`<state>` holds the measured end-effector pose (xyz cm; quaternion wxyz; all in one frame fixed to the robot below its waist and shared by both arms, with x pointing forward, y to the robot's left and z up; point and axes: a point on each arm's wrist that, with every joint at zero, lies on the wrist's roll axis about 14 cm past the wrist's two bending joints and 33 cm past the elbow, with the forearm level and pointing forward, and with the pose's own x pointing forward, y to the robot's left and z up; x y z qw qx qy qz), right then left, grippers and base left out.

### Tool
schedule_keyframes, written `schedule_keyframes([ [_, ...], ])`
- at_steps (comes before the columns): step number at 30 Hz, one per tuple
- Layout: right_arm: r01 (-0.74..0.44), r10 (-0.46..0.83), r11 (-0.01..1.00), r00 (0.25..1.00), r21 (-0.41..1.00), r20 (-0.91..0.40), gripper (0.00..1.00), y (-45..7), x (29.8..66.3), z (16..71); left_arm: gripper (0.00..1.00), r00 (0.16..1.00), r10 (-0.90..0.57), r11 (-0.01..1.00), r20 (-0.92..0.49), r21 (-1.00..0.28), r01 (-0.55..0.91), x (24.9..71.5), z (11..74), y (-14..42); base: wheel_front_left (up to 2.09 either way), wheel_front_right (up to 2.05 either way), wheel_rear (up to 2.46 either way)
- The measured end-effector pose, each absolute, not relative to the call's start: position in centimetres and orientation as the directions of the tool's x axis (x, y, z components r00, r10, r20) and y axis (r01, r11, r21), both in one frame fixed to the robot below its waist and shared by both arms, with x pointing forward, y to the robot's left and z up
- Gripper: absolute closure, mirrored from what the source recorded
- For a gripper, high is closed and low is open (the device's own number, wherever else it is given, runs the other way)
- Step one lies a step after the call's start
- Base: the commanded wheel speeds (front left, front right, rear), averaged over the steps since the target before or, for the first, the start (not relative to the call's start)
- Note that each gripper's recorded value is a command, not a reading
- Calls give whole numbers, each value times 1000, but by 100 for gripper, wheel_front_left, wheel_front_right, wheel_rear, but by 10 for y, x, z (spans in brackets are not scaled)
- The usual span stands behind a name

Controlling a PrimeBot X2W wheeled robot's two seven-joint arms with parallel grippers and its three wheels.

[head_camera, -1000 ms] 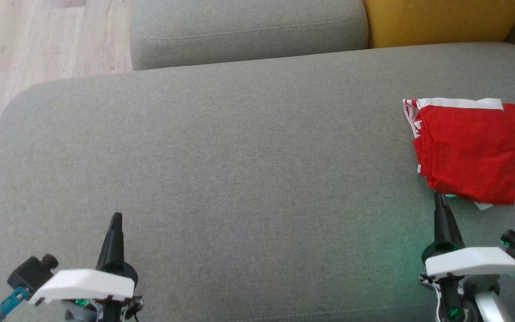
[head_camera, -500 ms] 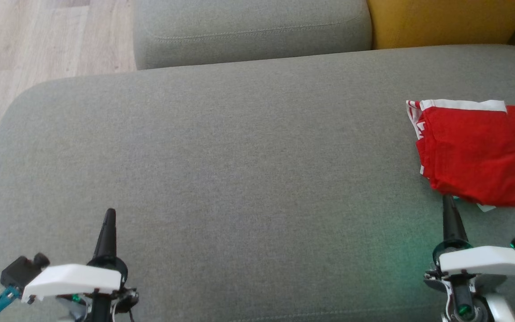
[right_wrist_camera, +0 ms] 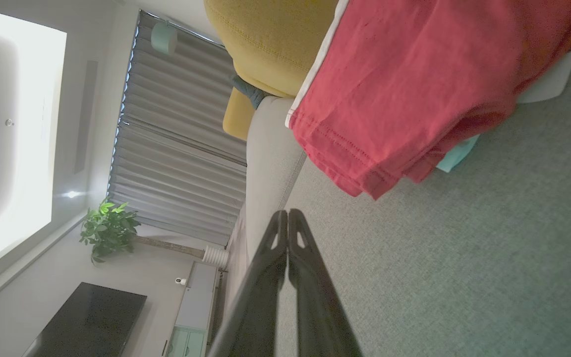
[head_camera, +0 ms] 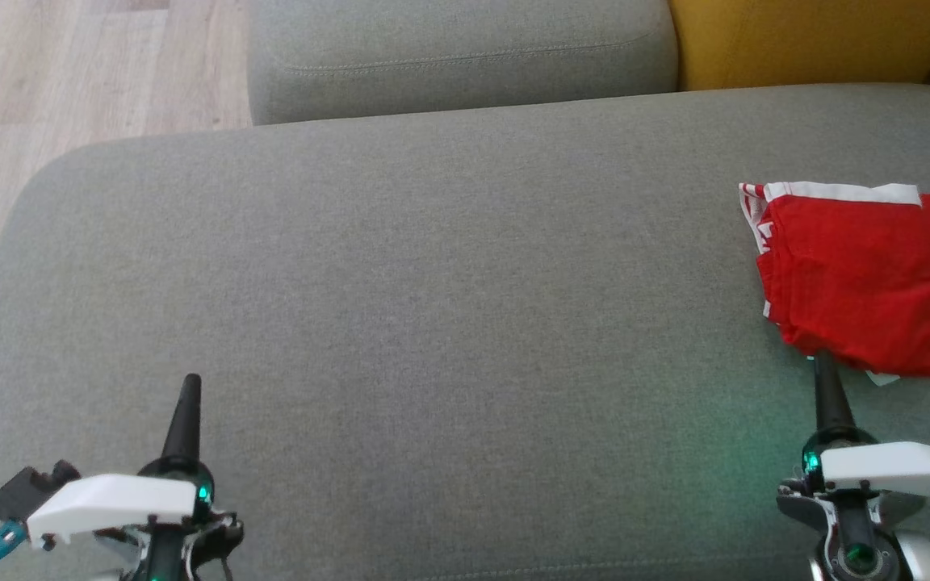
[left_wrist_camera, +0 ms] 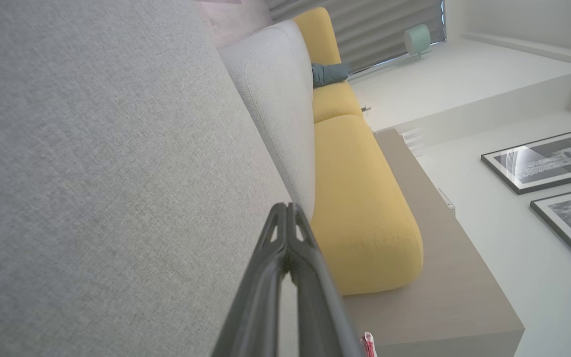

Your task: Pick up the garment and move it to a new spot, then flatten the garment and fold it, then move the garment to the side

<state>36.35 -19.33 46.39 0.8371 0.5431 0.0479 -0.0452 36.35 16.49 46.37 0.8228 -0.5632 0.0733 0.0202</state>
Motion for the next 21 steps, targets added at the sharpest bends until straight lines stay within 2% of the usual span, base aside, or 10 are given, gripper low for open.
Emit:
schedule_keyframes([
  [21,127,-26,189,992,974,-124,100,-199,367,467,100,990,-36,168,-138,-977,-130,367,466,177,0,0,0],
])
